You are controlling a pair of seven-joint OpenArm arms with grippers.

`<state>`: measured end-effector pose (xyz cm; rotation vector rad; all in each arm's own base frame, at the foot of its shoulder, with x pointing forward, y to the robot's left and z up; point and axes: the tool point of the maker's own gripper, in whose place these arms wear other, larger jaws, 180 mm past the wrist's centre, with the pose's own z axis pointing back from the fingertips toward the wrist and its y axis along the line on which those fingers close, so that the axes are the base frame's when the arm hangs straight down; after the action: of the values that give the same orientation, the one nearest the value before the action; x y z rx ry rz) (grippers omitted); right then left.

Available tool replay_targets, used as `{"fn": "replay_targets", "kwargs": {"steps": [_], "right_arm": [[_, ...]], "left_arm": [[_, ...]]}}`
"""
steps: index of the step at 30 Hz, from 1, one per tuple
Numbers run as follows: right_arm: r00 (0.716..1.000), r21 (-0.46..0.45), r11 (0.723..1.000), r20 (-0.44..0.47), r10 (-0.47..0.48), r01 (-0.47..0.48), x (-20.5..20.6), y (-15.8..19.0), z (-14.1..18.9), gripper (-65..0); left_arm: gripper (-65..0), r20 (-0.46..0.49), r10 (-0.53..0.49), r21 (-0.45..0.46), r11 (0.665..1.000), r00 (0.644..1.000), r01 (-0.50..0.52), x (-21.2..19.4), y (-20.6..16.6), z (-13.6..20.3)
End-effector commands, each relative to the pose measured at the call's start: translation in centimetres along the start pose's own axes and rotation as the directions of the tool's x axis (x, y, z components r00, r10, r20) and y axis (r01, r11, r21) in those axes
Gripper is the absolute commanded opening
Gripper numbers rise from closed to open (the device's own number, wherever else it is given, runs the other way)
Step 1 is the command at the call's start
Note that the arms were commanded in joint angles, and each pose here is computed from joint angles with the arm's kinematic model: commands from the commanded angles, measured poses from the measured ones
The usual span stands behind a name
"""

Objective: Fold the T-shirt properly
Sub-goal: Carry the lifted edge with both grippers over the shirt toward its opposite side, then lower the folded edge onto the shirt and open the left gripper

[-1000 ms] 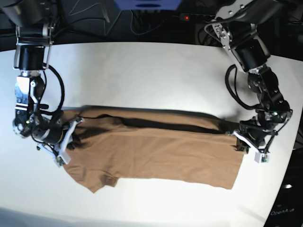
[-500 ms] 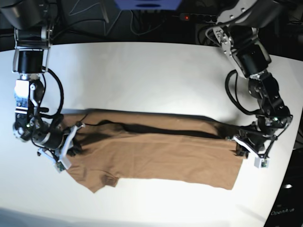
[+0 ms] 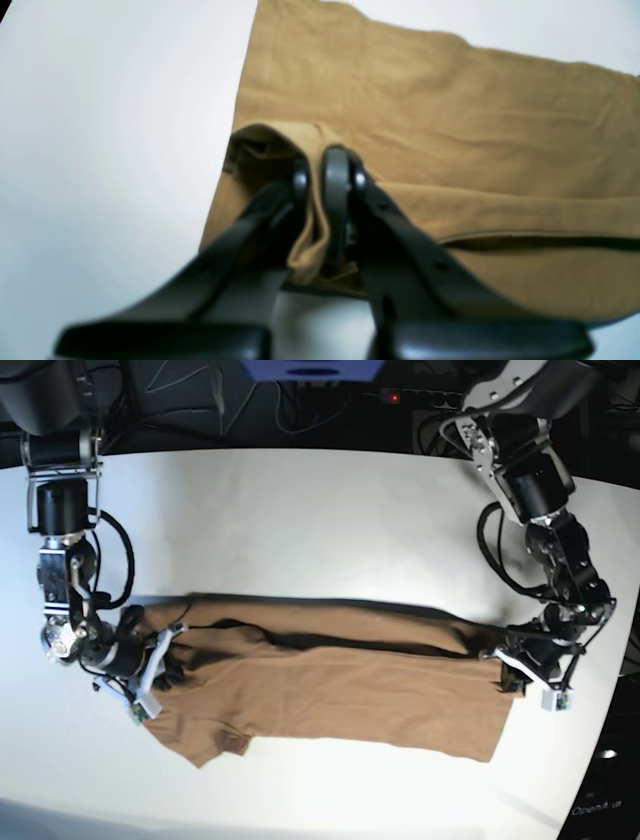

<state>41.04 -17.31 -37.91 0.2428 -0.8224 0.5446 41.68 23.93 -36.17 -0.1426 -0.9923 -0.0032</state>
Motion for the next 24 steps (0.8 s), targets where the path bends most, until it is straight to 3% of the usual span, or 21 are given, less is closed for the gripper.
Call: {"fn": "replay_targets", "kwargs": {"steps": [1,11,20,24], "right_arm": [[0.998,-0.012,1.000,0.064,0.015,-0.014,2.1,-1.2,0.6,-64.3],[0.998,-0.031,0.999,0.053,0.039,-0.038,2.3,-3.0,0.9,-64.3],[0.997,-0.045,0.998,0.063,0.041,-0.038,2.2,-3.8,1.3,-63.5],[0.999,-0.063,0.997,0.015,0.052,-0.051,0.6,-4.2,0.9,-63.4]], "left_arm": [[-62.1,0.075,-0.010,0.002,1.000,0.997,0.010,2.8,0.3,0.2],[-62.1,0.044,0.012,-0.005,1.000,0.999,-0.012,2.1,1.1,-0.5],[-61.8,0.108,0.013,-0.007,1.000,0.994,-0.012,3.1,1.0,-0.6],[-61.8,0.108,0.013,-0.007,1.000,0.994,-0.012,3.1,1.0,-0.6]]}}
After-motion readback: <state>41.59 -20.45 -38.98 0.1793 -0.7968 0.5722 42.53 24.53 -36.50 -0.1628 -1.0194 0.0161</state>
